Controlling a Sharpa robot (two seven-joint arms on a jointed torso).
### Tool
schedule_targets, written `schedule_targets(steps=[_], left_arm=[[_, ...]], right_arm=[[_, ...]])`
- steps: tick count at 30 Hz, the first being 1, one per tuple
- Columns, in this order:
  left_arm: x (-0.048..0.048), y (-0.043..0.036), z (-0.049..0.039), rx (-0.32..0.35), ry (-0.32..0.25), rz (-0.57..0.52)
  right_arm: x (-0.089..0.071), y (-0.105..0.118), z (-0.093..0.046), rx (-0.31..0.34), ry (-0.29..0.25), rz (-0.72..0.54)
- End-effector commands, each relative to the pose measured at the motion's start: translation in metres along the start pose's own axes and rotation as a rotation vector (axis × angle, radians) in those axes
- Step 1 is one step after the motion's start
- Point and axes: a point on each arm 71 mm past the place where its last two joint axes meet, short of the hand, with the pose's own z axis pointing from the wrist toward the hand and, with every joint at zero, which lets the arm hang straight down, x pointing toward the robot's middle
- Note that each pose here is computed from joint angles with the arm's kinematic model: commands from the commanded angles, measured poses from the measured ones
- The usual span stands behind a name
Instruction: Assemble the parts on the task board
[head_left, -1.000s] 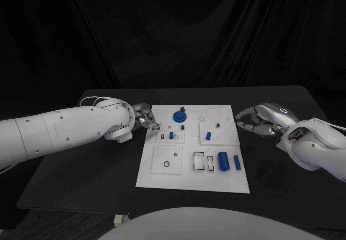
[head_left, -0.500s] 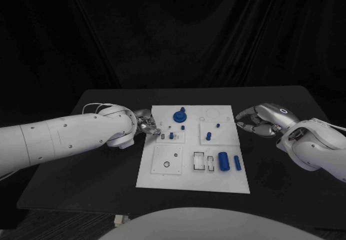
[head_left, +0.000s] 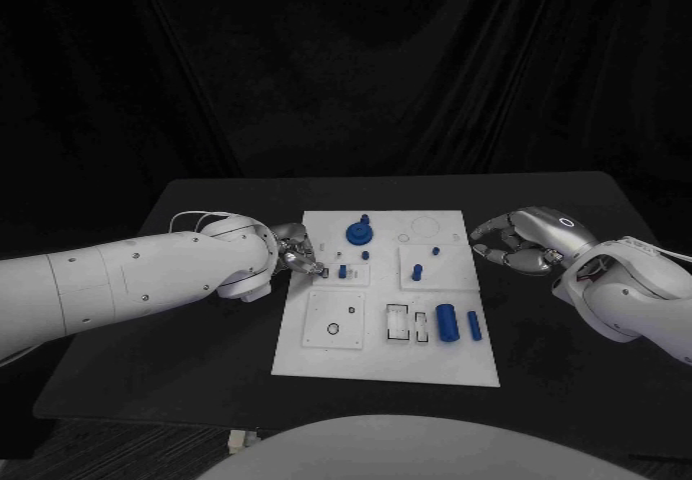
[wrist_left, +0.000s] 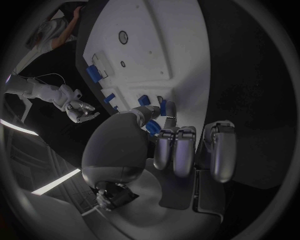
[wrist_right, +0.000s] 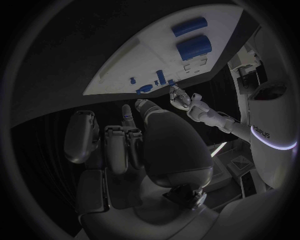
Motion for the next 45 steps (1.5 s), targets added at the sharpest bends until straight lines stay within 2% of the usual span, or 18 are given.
schedule_targets(steps=[1,20,45], left_arm=[[0.0027,-0.0032,0.0007,0.015,0.003,0.002],[0.0076,-0.0076,0.0005,0.021,0.033,0.014],[0.0096,-0.005,0.003,0.002,0.053,0.023]], right_arm=[[0.0007,-0.0004,-0.0005,0.011,-0.004,0.0],[0.0019,-0.0001,0.0004,0.011,0.0,0.0],[0.0021,0.0001,-0.0002,0.01,-0.001,0.002]])
